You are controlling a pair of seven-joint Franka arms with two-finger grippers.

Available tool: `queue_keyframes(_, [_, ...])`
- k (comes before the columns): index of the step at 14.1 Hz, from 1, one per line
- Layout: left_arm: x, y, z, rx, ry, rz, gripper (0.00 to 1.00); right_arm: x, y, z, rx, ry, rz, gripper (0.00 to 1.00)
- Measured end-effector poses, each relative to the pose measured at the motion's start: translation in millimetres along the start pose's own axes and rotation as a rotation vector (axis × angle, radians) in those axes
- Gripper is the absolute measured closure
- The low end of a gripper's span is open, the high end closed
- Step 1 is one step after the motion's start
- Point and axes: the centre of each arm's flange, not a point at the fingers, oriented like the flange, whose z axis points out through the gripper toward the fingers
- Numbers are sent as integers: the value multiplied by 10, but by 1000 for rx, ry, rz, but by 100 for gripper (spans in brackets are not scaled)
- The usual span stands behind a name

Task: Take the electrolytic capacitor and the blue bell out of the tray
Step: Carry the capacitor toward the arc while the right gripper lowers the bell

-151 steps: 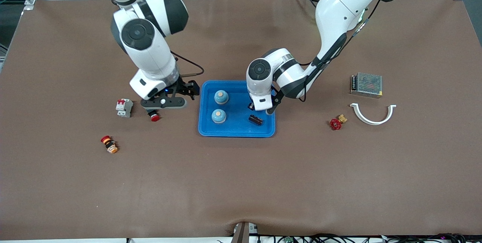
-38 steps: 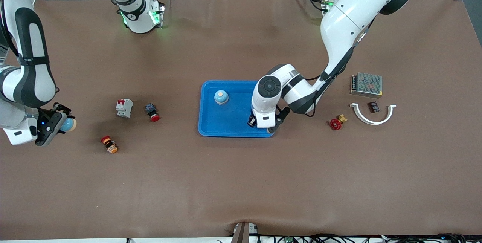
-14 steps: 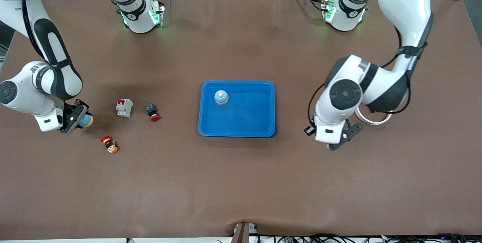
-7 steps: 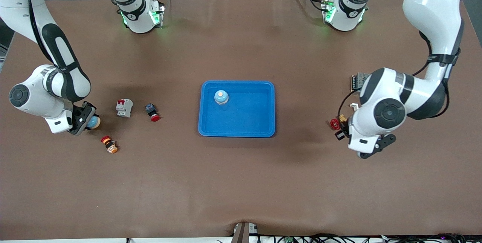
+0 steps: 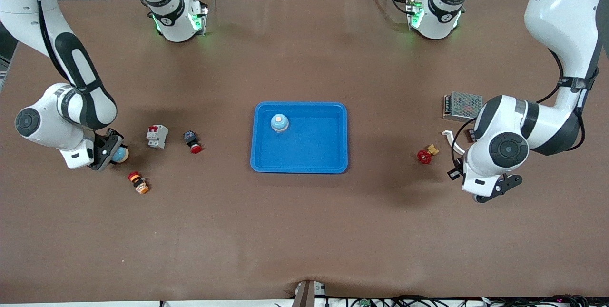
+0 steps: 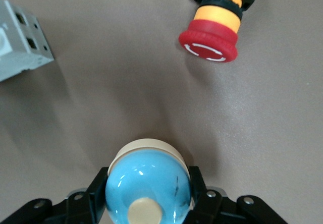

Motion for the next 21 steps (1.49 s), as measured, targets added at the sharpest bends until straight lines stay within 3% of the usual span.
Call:
queue_keyframes(1, [9, -39, 93, 2, 8, 6, 70, 1, -2, 9, 2, 2, 3, 29])
queue_keyframes(4, [14, -137, 327, 16, 24, 29, 70, 3, 1, 8, 2, 6, 8, 1])
queue_keyframes(6, [49, -224, 457, 15, 23, 44, 70, 34, 21, -27, 7, 11, 14, 0])
queue_keyframes(9, [83, -324, 639, 16, -1, 60, 70, 199, 99, -267, 97, 9, 64, 0])
queue_keyframes(12, [85, -348, 769, 15, -21, 68, 70, 456, 168, -711, 140, 5, 154, 0])
queue_keyframes(20, [121, -406, 993, 15, -28, 75, 70, 1925, -660, -2039, 167, -71, 536, 0])
queue_keyframes(21, [128, -416, 997, 14, -27, 74, 63, 2102, -777, -2190, 167, -86, 588, 0])
